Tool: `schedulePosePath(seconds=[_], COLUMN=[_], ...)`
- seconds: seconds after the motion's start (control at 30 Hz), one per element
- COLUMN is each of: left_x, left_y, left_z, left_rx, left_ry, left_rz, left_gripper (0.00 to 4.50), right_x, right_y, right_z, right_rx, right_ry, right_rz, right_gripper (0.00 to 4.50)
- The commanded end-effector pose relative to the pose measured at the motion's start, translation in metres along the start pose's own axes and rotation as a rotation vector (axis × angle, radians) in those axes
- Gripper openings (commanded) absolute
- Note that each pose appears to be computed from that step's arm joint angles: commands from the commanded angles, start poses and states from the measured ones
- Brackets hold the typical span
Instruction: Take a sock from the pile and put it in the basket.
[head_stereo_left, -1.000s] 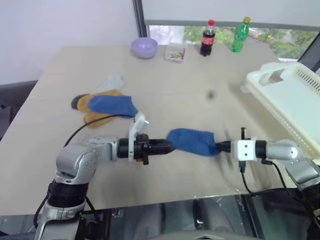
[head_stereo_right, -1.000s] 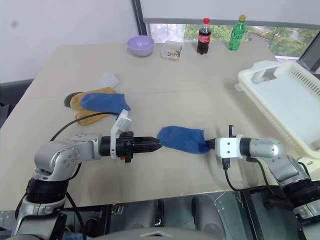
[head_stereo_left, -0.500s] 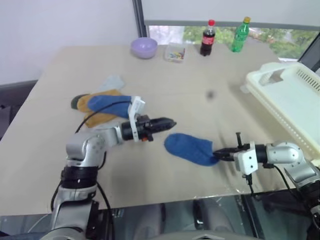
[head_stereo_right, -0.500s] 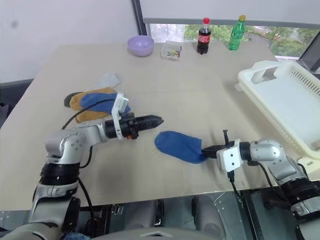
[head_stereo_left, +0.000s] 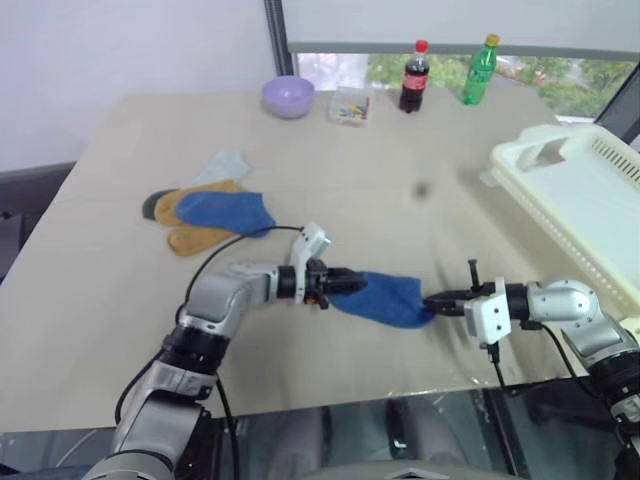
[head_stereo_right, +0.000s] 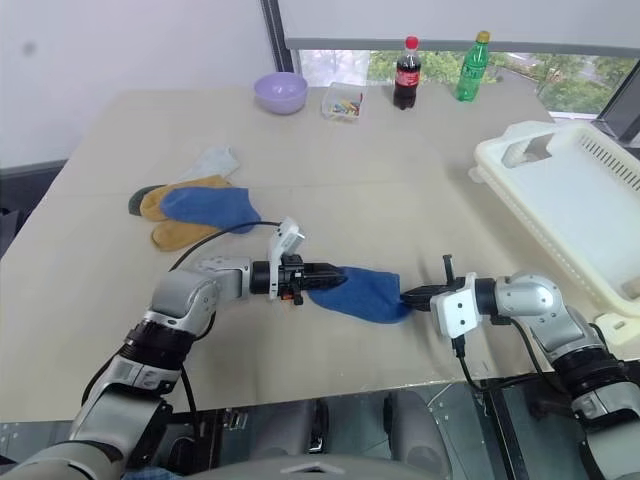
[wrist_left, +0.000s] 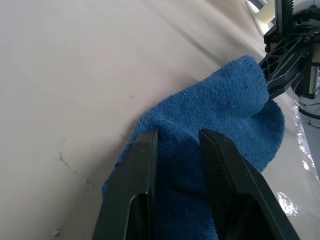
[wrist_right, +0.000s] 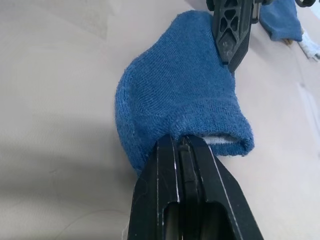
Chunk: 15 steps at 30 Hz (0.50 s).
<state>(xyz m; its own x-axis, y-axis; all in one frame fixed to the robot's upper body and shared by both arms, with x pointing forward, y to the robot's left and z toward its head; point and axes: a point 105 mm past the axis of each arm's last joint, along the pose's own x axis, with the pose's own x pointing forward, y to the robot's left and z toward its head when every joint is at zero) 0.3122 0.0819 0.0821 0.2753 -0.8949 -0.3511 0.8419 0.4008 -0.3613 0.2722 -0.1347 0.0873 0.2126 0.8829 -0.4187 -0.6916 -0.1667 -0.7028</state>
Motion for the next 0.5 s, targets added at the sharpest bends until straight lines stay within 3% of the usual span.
schedulePosePath(seconds=[0.03,0.33,0.5], left_x=[-0.018,-0.024,-0.023], left_y=[-0.015,-0.029,-0.023], left_z=[-0.012,-0.014,-0.013], left_rx=[-0.14,-0.178,-0.178], left_ry=[0.002,-0.014,-0.035], left_rz=[-0.101,-0.11,-0.069], left_gripper=[1.4,1.4,1.4], right_x=[-0.012,-0.018,-0.021], right_y=[-0.012,-0.011,-0.002], right_z=[-0.004,-0.016,-0.016], right_rx=[-0.042,0.019,0.108], right_ry=[0.04,0.123,0.169], right_rz=[-0.069,-0.095,-0.082], right_gripper=[0.06,0.06,1.75])
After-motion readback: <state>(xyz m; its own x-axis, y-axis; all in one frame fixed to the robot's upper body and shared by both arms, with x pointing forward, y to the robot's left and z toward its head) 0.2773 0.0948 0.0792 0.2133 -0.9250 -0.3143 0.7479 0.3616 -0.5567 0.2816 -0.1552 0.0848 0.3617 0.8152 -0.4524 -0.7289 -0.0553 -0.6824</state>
